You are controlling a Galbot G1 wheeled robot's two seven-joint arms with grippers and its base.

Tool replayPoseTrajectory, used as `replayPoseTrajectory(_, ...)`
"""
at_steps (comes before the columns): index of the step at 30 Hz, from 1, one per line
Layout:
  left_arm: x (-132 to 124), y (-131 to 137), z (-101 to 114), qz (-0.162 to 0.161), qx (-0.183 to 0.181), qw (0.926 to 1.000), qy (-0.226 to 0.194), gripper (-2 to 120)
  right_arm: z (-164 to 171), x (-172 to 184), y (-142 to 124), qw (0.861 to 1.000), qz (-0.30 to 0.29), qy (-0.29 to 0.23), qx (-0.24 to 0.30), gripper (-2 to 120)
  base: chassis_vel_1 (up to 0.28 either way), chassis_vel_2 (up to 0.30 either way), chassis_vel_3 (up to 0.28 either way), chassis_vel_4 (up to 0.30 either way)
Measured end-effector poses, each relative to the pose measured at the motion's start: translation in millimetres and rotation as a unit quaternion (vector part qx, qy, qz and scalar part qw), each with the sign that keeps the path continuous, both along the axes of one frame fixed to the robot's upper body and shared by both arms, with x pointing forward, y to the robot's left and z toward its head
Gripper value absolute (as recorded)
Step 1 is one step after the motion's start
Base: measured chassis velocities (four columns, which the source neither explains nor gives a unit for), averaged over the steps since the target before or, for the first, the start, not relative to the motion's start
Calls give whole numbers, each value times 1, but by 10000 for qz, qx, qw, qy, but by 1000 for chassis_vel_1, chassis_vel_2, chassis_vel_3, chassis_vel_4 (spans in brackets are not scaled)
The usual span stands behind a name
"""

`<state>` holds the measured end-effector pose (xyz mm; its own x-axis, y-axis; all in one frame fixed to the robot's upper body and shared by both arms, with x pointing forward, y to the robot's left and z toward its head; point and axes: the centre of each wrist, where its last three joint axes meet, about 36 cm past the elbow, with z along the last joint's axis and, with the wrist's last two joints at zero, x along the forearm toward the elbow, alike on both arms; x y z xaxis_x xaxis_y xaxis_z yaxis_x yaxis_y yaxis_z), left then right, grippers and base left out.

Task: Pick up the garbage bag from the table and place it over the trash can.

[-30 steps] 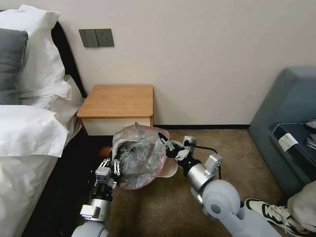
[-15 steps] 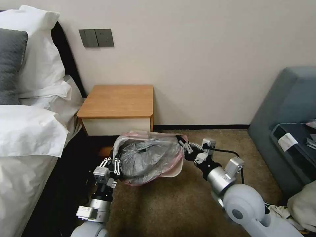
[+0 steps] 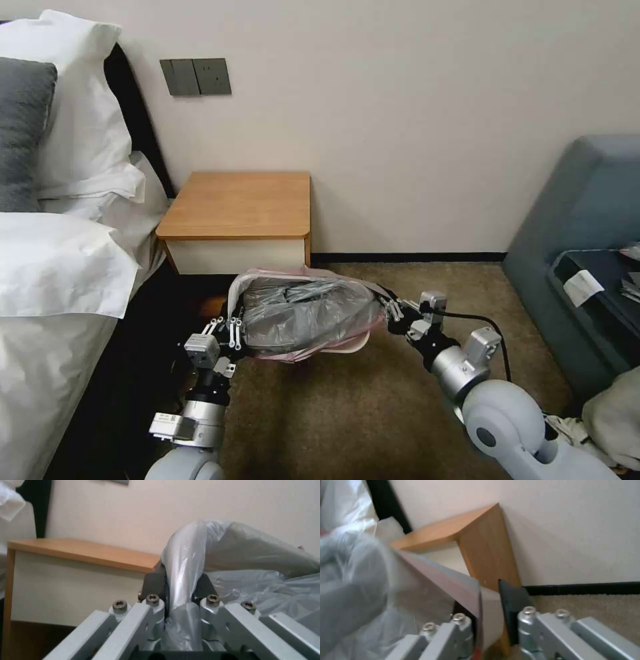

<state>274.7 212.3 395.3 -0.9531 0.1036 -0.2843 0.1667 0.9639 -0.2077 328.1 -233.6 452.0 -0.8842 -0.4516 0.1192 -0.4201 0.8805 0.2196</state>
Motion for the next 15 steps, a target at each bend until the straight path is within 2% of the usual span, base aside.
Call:
replayPoseTrajectory(3, 0, -3, 7, 57, -219, 9996, 193, 7, -2, -9, -4, 9994, 224, -108, -221, 30, 0, 0, 0, 0)
replayPoseTrajectory(4, 0, -3, 7, 57, -219, 9996, 193, 7, -2, -9, -4, 9994, 224, -108, -221, 30, 0, 0, 0, 0)
replayPoseTrajectory(7, 2, -6, 14, 197, -436, 9979, 431, 7, -2, -18, -8, 9974, 427, -319, -486, 45, 0, 0, 0, 0)
replayPoseTrajectory(8, 2, -6, 14, 197, -436, 9979, 431, 7, -2, -18, -8, 9974, 427, -319, -486, 45, 0, 0, 0, 0)
replayPoseTrajectory(11, 5, -5, 18, 374, -523, 9959, 645, 7, 0, -25, -10, 9963, 458, -405, -600, 60, 0, 0, 0, 0)
replayPoseTrajectory(13, 5, -4, 19, 436, -526, 9952, 702, 7, 0, -26, -10, 9959, 453, -444, -646, 62, 0, 0, 0, 0)
replayPoseTrajectory(15, 6, -3, 21, 582, -508, 9934, 843, 7, 2, -31, -13, 9945, 451, -605, -726, 75, 0, 0, 0, 0)
